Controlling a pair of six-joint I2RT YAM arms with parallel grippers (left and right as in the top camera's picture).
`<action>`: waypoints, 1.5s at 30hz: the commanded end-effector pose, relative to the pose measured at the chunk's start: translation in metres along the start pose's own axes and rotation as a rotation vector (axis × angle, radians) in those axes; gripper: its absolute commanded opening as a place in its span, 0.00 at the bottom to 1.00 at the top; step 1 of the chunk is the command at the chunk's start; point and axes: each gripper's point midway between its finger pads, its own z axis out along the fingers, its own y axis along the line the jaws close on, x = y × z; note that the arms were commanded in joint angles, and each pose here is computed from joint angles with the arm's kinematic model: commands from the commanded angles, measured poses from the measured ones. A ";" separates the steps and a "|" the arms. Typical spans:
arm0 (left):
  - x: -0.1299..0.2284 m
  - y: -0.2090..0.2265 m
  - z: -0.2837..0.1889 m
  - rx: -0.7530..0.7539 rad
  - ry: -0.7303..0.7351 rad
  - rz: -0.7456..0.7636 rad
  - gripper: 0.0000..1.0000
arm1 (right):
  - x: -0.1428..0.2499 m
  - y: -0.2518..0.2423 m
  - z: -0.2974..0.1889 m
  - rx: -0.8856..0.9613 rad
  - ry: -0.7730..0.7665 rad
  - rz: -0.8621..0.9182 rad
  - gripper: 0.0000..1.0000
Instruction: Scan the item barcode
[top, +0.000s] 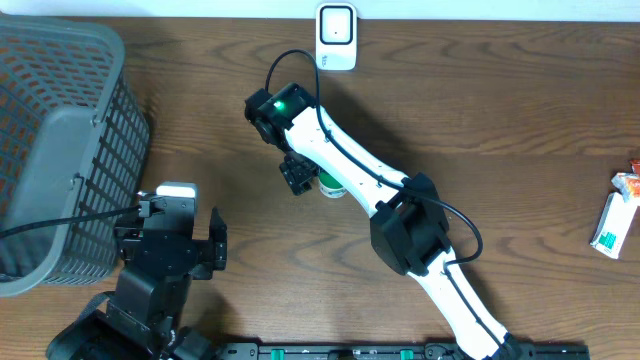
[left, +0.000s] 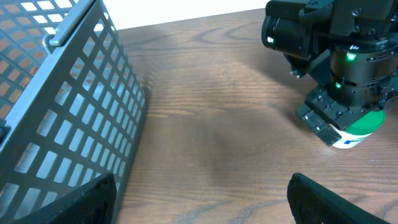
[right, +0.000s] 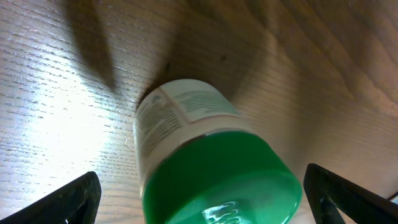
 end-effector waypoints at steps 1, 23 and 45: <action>0.000 0.002 -0.001 -0.007 -0.003 -0.005 0.88 | 0.005 -0.001 -0.001 0.016 0.017 0.078 0.99; 0.000 0.002 -0.001 -0.007 -0.003 -0.005 0.88 | 0.020 -0.024 -0.059 -0.299 0.180 1.015 0.99; 0.000 0.002 -0.001 -0.007 -0.003 -0.005 0.88 | 0.012 0.005 0.002 -0.273 0.241 1.207 0.99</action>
